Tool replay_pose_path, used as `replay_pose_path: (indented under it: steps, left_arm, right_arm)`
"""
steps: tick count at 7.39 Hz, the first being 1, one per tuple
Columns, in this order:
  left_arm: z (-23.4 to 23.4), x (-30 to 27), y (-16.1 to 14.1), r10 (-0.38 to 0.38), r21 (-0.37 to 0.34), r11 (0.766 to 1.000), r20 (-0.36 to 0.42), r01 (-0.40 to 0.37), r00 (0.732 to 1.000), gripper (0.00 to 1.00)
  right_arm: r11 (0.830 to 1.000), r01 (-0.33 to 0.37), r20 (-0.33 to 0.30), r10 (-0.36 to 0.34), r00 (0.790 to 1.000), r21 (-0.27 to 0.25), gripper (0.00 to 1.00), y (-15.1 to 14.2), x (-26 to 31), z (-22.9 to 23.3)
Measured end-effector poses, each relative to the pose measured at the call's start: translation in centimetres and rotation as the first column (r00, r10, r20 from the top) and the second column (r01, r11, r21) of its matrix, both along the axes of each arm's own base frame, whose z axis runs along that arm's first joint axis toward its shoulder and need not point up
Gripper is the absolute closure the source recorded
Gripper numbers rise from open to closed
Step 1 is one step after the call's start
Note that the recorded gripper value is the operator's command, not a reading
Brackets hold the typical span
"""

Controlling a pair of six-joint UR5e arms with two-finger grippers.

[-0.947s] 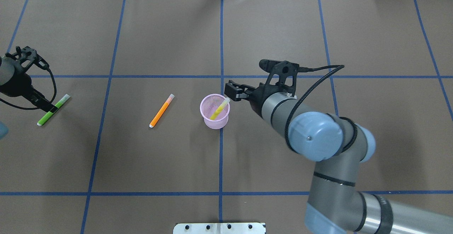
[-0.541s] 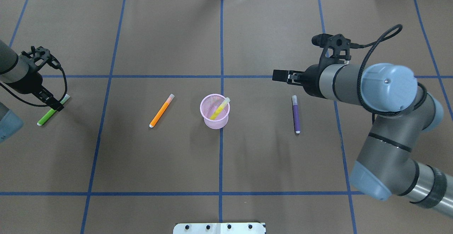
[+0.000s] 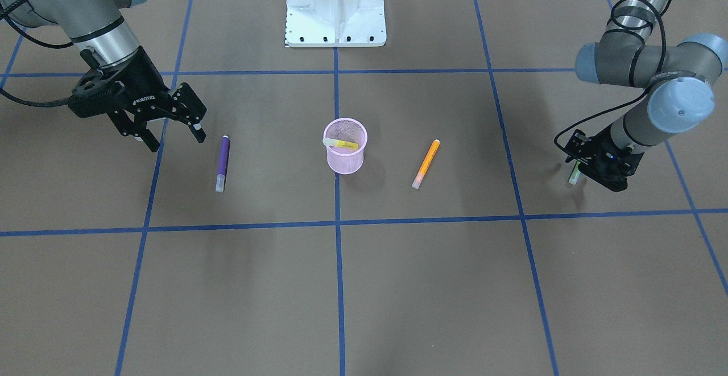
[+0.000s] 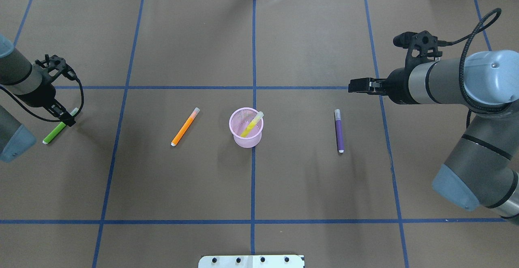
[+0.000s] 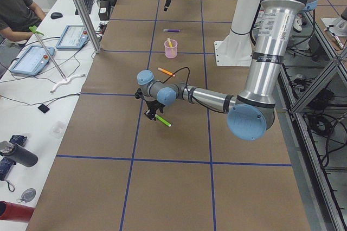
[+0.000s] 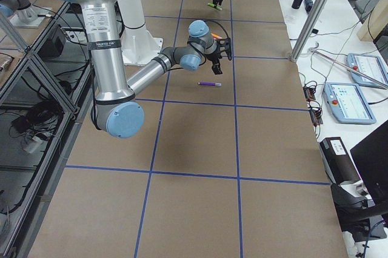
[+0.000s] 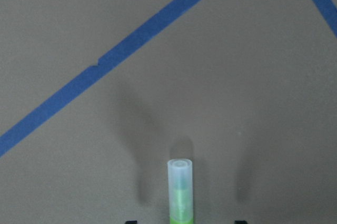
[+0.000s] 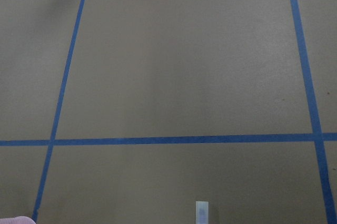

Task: Collect pens into pen holder
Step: 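Withdraw the right arm while the left gripper grasps the green marker, then lift the green marker with the left gripper and carry it to the cup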

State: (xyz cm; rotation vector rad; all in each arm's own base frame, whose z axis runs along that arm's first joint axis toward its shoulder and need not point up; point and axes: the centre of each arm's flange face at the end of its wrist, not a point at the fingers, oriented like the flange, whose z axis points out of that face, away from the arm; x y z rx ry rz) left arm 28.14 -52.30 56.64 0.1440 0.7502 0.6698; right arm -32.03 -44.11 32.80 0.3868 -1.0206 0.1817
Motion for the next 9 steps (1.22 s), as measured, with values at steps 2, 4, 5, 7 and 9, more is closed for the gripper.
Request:
replay_pose_path:
  steps: [2,4,5,7,9]
  left_arm:
    - [0.5,0.4,0.2,0.008,-0.007,1.000,0.006,-0.008,1.000,0.67]
    - [0.8,0.5,0.2,0.011,-0.011,1.000,0.010,-0.010,1.000,1.00]
    - [0.9,0.5,0.2,0.011,-0.012,1.000,0.010,-0.011,1.000,1.00]
    - [0.8,0.5,0.3,0.022,-0.009,1.000,0.003,-0.022,1.000,1.00]
    - [-1.3,0.5,0.4,0.027,0.017,1.000,-0.024,-0.026,0.999,1.00]
  right_arm:
    - [1.000,0.004,0.000,-0.004,1.000,-0.007,0.01,-0.2,0.5,0.3]
    - [1.000,0.009,0.006,-0.009,1.000,-0.017,0.01,-0.5,1.1,0.4]
    - [1.000,0.010,0.007,-0.009,1.000,-0.019,0.01,-0.6,1.2,0.4]
    - [1.000,0.010,0.007,-0.010,1.000,-0.020,0.01,-0.6,1.3,0.4]
    - [1.000,0.006,0.007,-0.006,1.000,-0.025,0.01,-0.9,1.8,0.7]
